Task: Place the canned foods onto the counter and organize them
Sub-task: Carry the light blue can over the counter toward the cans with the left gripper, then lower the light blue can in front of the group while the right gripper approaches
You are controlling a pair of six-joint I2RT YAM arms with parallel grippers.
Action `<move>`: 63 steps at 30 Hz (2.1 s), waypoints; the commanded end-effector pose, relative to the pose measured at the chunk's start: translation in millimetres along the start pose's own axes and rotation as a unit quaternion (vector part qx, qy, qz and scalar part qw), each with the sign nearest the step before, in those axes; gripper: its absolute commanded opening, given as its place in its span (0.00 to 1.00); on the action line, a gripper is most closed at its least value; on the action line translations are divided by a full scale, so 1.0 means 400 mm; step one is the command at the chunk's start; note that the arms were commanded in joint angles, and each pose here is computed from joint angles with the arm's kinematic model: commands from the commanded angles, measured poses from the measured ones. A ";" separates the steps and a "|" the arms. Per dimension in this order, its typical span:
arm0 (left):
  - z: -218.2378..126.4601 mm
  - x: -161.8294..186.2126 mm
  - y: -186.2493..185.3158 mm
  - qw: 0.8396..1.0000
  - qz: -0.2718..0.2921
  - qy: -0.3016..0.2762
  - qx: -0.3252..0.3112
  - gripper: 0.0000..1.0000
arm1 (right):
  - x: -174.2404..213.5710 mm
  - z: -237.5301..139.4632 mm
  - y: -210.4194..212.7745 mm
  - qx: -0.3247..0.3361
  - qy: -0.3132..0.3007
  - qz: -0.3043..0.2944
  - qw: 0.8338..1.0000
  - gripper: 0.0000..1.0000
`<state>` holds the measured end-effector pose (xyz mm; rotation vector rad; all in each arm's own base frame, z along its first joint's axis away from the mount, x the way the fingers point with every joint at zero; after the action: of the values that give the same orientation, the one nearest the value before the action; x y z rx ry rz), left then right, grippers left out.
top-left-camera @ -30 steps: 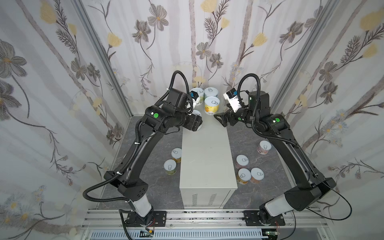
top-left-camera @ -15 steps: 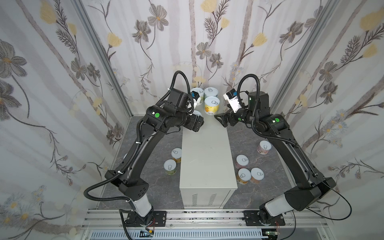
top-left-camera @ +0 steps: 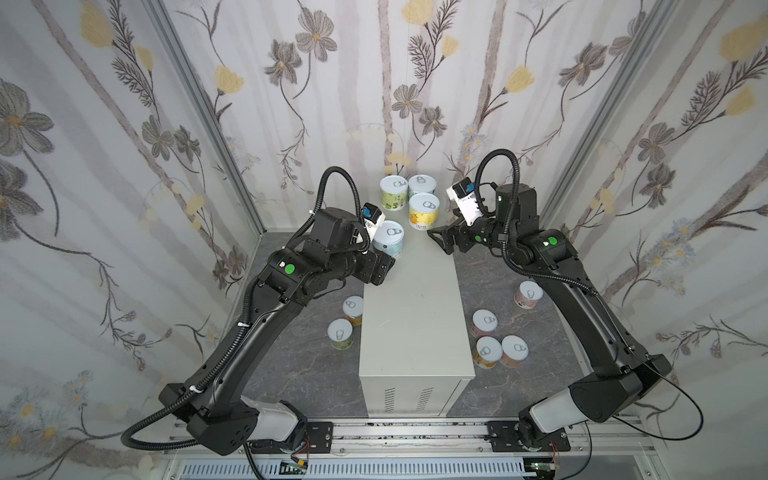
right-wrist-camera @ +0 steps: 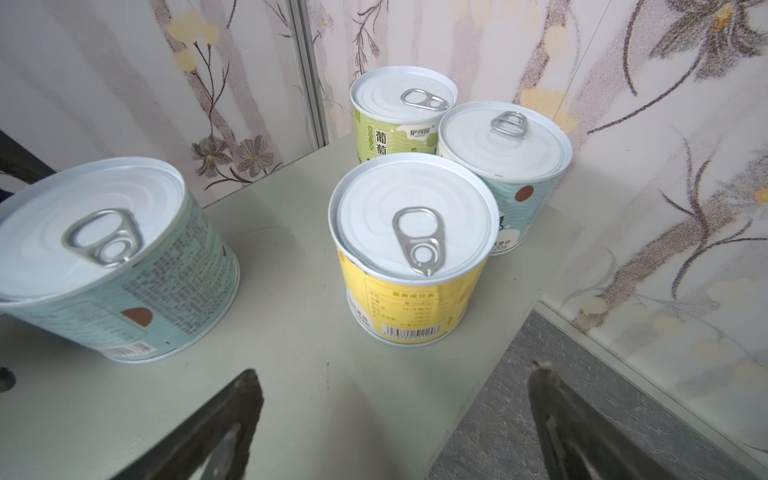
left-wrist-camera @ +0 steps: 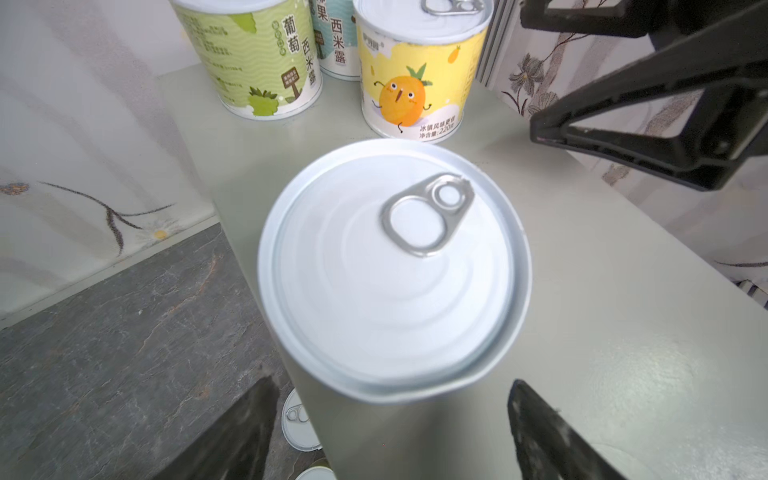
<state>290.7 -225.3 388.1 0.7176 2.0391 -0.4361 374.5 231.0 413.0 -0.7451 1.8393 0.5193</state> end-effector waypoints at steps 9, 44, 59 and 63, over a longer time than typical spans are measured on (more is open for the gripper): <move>-0.025 -0.081 0.007 0.990 -0.022 -0.137 -0.004 0.73 | -0.029 0.011 -0.001 -0.002 -0.022 0.002 1.000 1.00; 0.093 -0.144 0.099 0.984 -0.012 -0.172 -0.044 0.68 | -0.004 0.047 -0.033 0.007 -0.007 0.008 1.000 1.00; 0.136 -0.170 0.107 0.983 -0.001 -0.181 -0.034 0.68 | -0.011 0.041 -0.020 -0.007 -0.019 0.004 1.000 0.99; 0.141 -0.170 0.109 0.983 0.001 -0.181 -0.036 0.68 | -0.008 0.041 -0.019 -0.007 -0.018 0.005 1.000 0.99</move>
<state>381.5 -242.0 399.8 0.5439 1.7638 -0.4452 393.2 235.6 398.0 -0.7225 1.8623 0.5437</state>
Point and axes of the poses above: each gripper's point midway between its finger pads, its own z axis out along the fingers, its own y axis along the line the jaws close on, x = y × z, the point moved 1 cm from there along -z, back along the fingers, and after that the axes turned 3 degrees about z, right-handed, at the moved point
